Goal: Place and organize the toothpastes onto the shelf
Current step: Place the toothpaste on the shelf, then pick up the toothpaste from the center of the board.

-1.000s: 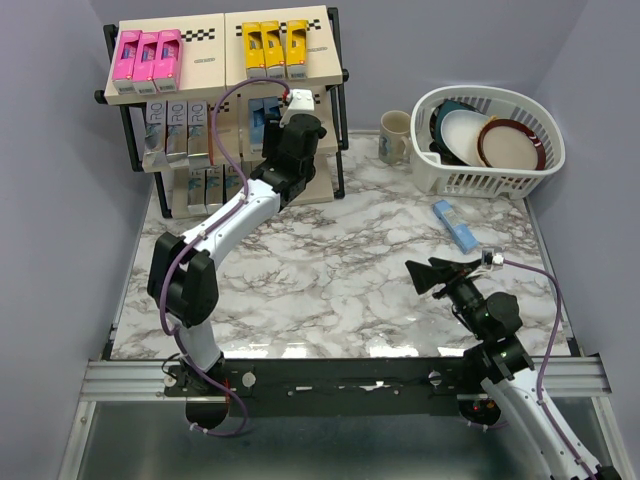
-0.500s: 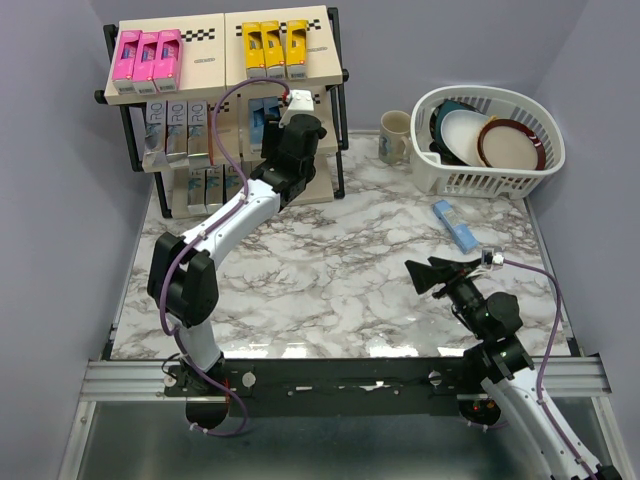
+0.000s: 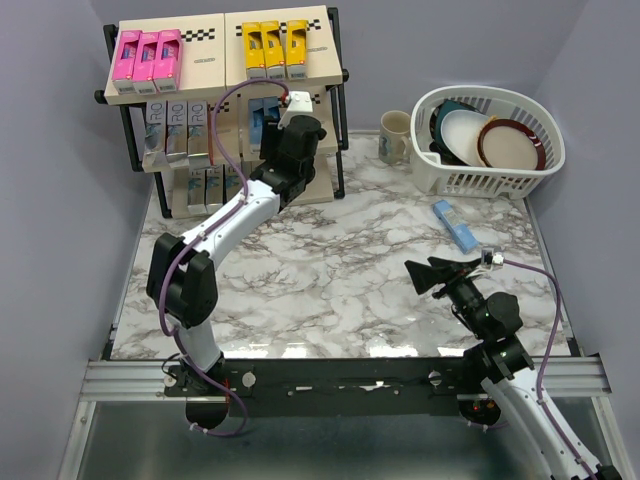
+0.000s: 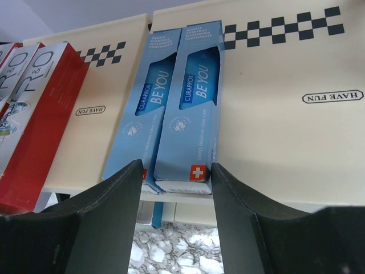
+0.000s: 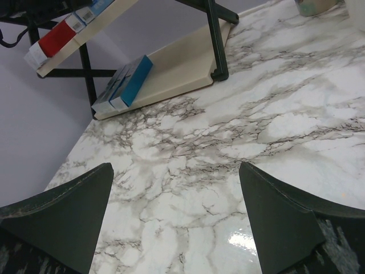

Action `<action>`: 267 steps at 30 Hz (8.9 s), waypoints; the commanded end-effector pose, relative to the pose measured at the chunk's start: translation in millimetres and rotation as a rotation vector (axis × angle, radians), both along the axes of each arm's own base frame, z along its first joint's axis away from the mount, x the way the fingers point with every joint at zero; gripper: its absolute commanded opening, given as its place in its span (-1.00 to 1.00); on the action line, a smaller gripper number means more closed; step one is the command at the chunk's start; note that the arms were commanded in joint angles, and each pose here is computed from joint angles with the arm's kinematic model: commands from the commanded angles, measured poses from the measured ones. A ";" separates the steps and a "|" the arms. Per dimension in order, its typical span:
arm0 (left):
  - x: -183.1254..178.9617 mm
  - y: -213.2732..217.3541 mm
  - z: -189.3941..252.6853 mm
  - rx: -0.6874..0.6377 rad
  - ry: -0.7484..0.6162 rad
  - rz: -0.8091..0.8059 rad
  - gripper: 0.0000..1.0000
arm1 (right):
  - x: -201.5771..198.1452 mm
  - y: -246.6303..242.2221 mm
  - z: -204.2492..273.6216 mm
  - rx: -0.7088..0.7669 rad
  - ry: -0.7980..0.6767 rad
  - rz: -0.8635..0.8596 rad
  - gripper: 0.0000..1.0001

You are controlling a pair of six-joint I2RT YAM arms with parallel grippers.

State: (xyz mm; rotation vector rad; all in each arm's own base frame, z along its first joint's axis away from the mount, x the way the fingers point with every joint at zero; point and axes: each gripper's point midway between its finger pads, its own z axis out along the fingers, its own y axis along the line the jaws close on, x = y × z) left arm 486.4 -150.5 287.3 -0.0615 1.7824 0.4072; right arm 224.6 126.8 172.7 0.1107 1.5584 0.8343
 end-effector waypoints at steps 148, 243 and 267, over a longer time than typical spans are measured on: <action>-226.9 43.9 -23.0 -0.369 -0.047 -0.557 0.98 | 96.6 -34.9 -165.3 -0.866 1.133 0.213 0.16; -346.2 -242.4 -19.5 -1.419 -0.059 -1.297 0.05 | -39.4 31.4 108.0 0.395 -0.231 0.350 -0.17; -345.0 -223.1 -15.7 -1.276 -0.149 -1.300 -0.60 | -30.3 30.1 95.4 0.323 -0.188 0.304 0.77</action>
